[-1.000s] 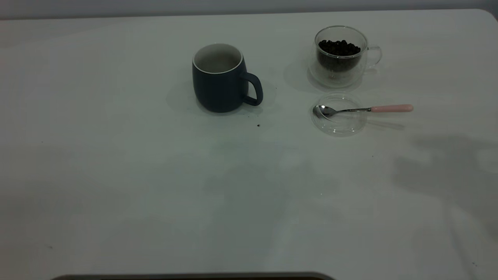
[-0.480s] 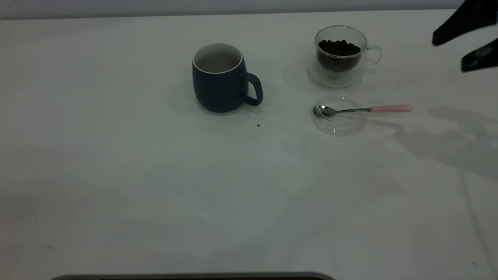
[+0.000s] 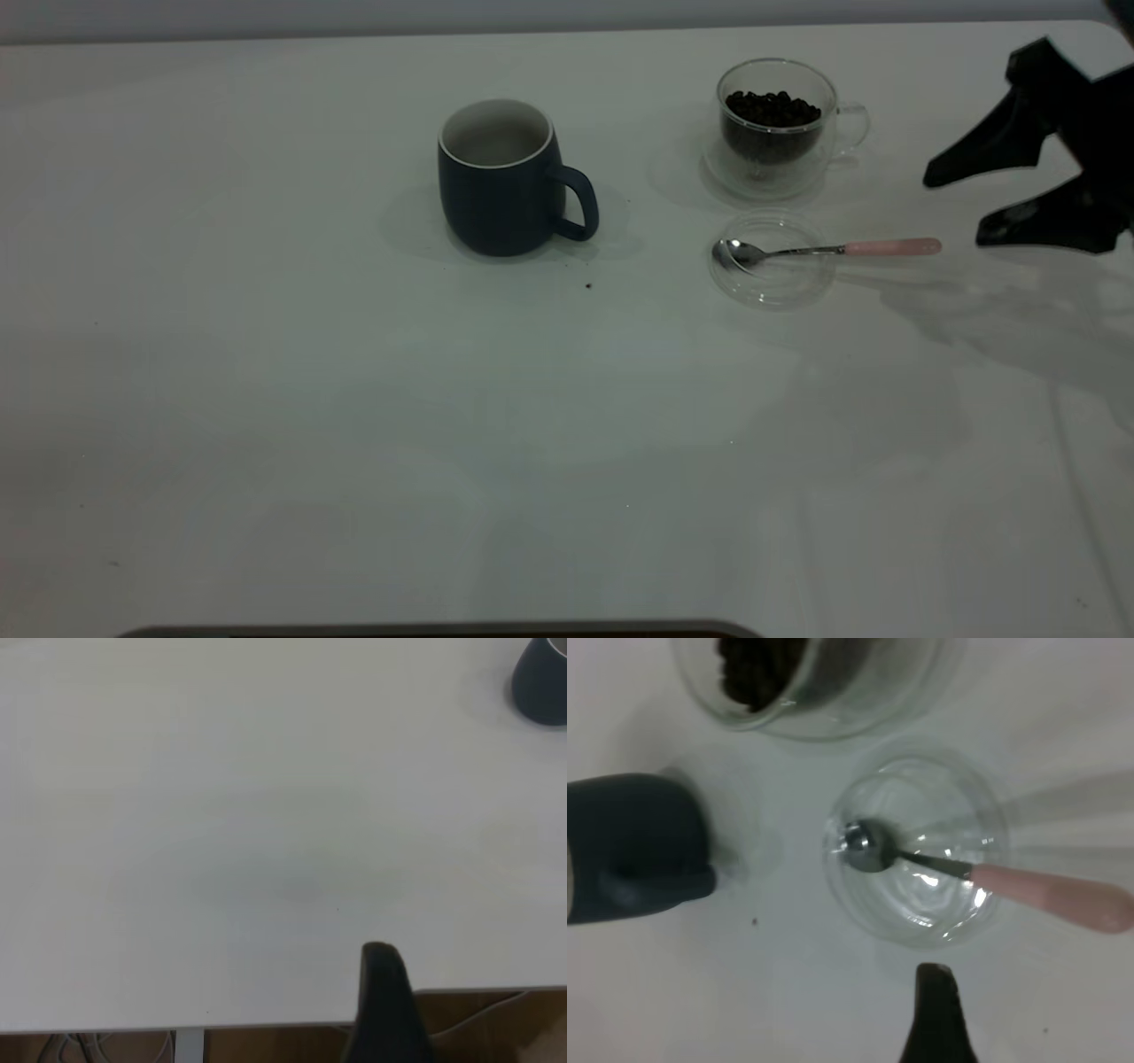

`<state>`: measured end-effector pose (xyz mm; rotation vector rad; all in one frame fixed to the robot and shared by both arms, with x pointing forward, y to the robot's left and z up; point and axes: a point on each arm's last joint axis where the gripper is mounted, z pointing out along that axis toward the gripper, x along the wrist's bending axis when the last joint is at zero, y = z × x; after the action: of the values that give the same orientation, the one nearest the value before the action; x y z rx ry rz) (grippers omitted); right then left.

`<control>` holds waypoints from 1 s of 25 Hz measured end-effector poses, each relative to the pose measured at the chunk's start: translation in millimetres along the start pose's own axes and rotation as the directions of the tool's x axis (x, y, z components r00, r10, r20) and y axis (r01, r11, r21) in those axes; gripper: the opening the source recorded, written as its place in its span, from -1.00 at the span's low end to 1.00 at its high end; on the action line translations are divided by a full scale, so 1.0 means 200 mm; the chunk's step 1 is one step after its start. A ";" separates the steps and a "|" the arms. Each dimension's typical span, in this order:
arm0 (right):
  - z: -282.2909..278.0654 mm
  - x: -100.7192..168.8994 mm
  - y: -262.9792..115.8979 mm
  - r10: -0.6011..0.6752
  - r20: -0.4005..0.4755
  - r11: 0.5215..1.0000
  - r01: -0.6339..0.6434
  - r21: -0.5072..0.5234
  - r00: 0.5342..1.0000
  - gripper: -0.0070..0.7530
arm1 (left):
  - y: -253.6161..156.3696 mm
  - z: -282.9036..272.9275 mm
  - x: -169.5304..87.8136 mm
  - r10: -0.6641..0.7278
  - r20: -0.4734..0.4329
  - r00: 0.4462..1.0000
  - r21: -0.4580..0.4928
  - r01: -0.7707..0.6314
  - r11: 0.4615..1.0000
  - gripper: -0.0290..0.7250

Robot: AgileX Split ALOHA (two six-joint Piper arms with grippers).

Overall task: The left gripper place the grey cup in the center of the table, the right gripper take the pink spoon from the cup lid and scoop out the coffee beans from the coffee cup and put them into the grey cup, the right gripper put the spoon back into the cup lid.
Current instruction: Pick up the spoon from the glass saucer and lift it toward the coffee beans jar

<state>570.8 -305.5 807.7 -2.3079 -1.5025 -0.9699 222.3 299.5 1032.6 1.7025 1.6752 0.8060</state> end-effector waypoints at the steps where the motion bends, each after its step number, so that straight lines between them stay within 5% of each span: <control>1: 0.02 -0.01 0.00 0.005 0.001 1.000 -0.005 0.000 1.000 0.60 | 0.00 0.00 0.00 0.000 0.000 1.000 0.000 0.000 1.000 0.58; 25: 0.29 -0.11 0.05 -0.068 -0.188 0.992 0.086 0.091 0.980 0.57 | 0.00 0.00 0.00 0.002 0.000 1.000 0.000 -0.002 1.000 0.58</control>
<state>597.7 -297.5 751.9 -2.0448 -1.5365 -1.0713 222.3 299.5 1032.6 1.7045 1.6737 0.8069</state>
